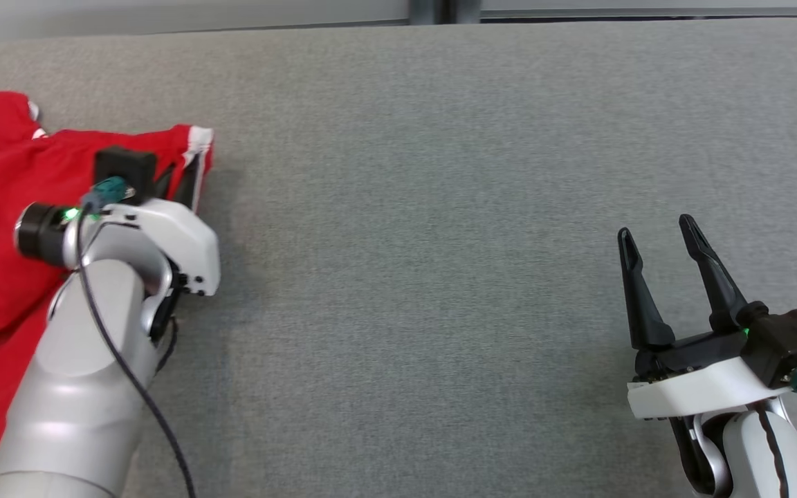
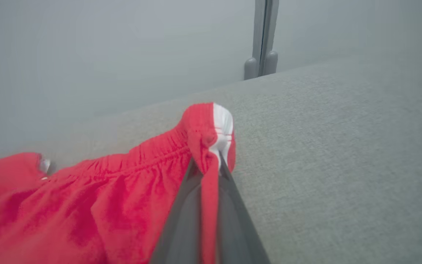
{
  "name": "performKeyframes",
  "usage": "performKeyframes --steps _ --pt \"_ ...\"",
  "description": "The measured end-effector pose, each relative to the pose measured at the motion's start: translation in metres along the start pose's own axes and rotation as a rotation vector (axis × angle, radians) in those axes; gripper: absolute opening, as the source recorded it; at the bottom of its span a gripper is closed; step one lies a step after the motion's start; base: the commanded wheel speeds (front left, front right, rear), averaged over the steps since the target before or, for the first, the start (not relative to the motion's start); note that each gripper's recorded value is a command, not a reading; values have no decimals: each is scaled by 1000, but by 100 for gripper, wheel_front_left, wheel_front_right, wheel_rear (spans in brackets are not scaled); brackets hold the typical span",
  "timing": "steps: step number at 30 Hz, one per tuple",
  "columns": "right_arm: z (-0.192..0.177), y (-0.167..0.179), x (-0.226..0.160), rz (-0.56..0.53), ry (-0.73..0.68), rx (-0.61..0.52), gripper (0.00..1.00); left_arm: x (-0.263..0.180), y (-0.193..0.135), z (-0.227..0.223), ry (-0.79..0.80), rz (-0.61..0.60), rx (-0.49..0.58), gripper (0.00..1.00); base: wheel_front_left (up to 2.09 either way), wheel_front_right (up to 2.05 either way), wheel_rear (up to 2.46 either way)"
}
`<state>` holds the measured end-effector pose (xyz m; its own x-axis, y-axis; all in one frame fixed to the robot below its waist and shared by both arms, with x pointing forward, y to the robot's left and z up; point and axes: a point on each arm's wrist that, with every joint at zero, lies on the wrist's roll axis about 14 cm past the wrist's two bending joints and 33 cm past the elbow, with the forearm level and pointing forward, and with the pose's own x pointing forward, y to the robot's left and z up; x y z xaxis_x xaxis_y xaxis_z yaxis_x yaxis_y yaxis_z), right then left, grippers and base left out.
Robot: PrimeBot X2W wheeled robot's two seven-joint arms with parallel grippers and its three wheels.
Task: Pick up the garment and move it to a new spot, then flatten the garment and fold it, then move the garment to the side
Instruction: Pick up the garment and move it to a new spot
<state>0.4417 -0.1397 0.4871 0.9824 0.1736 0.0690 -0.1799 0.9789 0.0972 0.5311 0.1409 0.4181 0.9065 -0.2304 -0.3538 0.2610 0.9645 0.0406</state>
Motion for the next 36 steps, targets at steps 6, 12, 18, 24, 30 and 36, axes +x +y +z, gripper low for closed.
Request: performKeyframes --steps 6,12,18,24,30,36 --pt "11 -24 -19 -75 -14 -19 100 15 -82 42 -91 -202 89 0 0 0 0" --pt "20 -48 -39 -156 -20 -34 100 7 -185 63 -146 -465 187 0 0 0 0" --pt "27 -67 -55 -219 -29 -45 100 -14 -262 70 -170 -686 245 0 0 0 0" --pt "30 -84 -68 -279 -29 -57 100 -34 -309 49 -128 -843 296 0 0 0 0" --pt "33 -100 -80 -334 -26 -68 100 -53 -343 25 -80 -976 326 0 0 0 0" --pt "32 -106 -85 -356 -21 -67 100 -73 -363 2 -30 -1076 340 0 0 0 0"
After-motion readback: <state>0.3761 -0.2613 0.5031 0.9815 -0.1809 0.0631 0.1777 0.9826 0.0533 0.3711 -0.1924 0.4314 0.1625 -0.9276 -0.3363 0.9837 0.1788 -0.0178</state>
